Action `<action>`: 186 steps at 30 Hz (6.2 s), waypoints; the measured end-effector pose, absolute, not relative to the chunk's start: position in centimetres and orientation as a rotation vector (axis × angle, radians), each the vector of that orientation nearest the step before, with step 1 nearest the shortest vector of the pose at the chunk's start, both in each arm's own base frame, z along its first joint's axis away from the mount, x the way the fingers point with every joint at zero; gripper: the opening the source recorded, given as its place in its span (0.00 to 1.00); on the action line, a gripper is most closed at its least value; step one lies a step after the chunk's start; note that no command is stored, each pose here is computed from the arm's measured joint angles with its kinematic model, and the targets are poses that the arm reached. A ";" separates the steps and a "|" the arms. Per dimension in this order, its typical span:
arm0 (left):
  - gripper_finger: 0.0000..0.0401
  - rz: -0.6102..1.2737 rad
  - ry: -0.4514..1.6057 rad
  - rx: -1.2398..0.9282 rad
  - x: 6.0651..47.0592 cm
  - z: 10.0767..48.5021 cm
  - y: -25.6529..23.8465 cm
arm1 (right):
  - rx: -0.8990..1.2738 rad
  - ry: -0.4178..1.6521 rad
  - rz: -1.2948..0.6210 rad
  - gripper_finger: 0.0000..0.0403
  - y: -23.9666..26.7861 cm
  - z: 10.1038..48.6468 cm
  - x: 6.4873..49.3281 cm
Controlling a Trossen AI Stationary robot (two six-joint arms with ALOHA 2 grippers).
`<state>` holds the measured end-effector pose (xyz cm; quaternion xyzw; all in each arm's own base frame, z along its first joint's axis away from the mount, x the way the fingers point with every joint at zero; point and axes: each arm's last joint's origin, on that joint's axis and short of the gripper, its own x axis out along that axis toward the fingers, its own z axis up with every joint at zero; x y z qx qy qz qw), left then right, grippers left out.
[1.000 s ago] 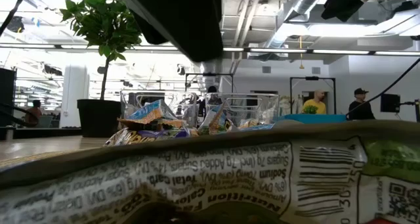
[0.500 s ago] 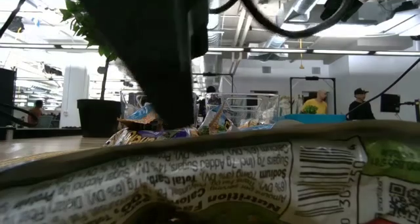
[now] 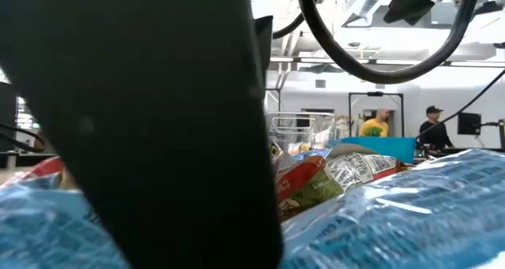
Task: Pick and place Granola Bars by type
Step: Put the bottom red granola bar into the left transparent bin, then put the top red granola bar into the left transparent bin
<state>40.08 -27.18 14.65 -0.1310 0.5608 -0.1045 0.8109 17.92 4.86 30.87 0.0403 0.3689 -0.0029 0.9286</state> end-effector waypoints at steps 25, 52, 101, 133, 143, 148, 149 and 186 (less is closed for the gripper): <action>0.13 -0.242 1.240 -0.384 40.0 14.5 -27.4 | 0.083 0.754 -0.005 0.29 4.9 30.9 17.9; 0.35 -0.046 1.267 -0.276 40.2 14.2 -25.0 | 0.055 0.747 -0.022 0.29 4.8 30.9 17.9; 0.50 0.064 1.347 -0.149 41.8 15.2 -24.3 | 0.046 0.711 -0.043 0.29 4.8 31.1 18.2; 0.05 0.712 1.144 -0.083 39.9 30.7 -11.3 | 0.021 0.477 -0.189 0.29 4.2 32.9 19.4; 0.06 0.883 1.194 -0.108 35.9 34.1 0.9 | 0.028 0.446 -0.304 0.29 2.0 33.1 19.9; 0.05 0.903 1.256 -0.217 33.7 32.4 5.8 | -0.010 0.436 -0.322 0.29 1.3 33.3 20.1; 0.05 0.899 1.258 -0.245 33.4 31.8 6.6 | -0.024 0.432 -0.319 0.29 1.2 33.4 20.1; 0.25 0.255 1.087 -0.387 36.6 28.5 4.1 | 0.143 0.596 -0.208 0.29 1.1 31.9 19.4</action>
